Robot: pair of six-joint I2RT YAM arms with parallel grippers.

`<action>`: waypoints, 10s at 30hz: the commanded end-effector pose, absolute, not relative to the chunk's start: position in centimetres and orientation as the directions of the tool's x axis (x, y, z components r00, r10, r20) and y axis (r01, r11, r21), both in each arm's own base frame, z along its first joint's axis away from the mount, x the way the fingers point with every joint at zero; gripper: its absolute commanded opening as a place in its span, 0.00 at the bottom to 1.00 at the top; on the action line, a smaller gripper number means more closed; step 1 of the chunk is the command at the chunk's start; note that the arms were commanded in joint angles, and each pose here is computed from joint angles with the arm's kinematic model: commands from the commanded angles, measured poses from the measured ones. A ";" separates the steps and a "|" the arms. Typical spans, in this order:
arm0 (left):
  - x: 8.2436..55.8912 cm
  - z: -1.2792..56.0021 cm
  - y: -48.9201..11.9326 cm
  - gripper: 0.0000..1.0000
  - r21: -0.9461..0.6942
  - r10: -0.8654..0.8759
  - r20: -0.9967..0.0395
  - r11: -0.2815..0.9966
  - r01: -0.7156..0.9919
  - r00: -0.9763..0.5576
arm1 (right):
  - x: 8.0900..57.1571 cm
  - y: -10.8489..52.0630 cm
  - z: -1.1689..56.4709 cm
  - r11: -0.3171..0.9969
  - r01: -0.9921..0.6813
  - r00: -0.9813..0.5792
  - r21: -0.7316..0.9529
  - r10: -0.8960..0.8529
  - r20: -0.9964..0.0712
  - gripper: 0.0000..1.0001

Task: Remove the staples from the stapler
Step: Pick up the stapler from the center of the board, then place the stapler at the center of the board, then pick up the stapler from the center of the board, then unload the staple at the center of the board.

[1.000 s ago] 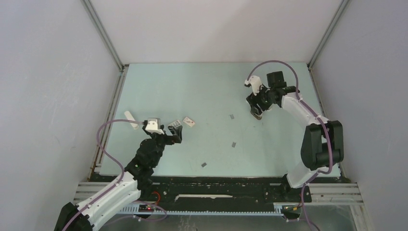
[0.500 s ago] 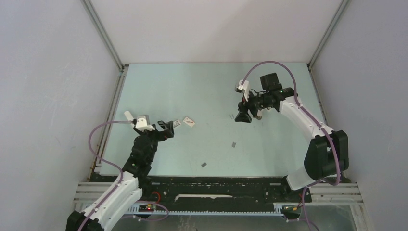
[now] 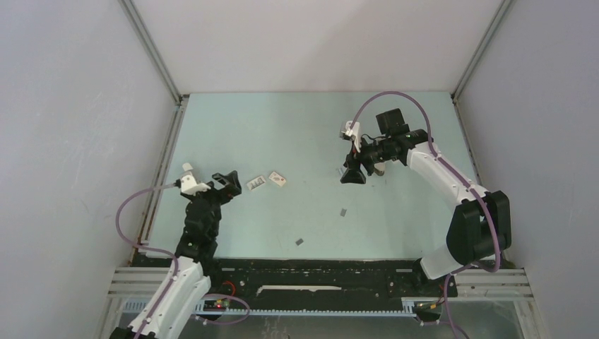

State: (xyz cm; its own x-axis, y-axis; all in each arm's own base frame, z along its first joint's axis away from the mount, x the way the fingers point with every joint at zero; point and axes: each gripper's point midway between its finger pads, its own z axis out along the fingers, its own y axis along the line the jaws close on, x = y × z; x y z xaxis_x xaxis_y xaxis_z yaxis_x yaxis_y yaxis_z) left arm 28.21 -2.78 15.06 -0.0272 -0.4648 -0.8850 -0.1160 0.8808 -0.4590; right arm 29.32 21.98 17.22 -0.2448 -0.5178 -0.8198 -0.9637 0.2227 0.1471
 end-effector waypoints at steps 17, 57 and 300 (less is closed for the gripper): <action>27.8 15.1 3.6 1.00 -0.503 -0.502 -0.858 0.785 -0.362 0.105 | 28.2 22.9 17.9 0.163 -0.975 -0.212 0.148 -0.506 -0.836 0.71; 36.7 5.3 12.0 0.60 -0.214 -0.765 -0.571 0.489 -0.846 -0.298 | 26.8 23.7 19.2 0.104 -0.987 -0.158 0.123 -0.491 -0.857 0.71; 24.1 14.3 -27.7 0.99 -0.229 -0.189 -0.969 0.448 0.864 -0.159 | 28.2 25.7 16.0 -0.146 -0.988 0.015 0.058 -0.453 -0.891 0.00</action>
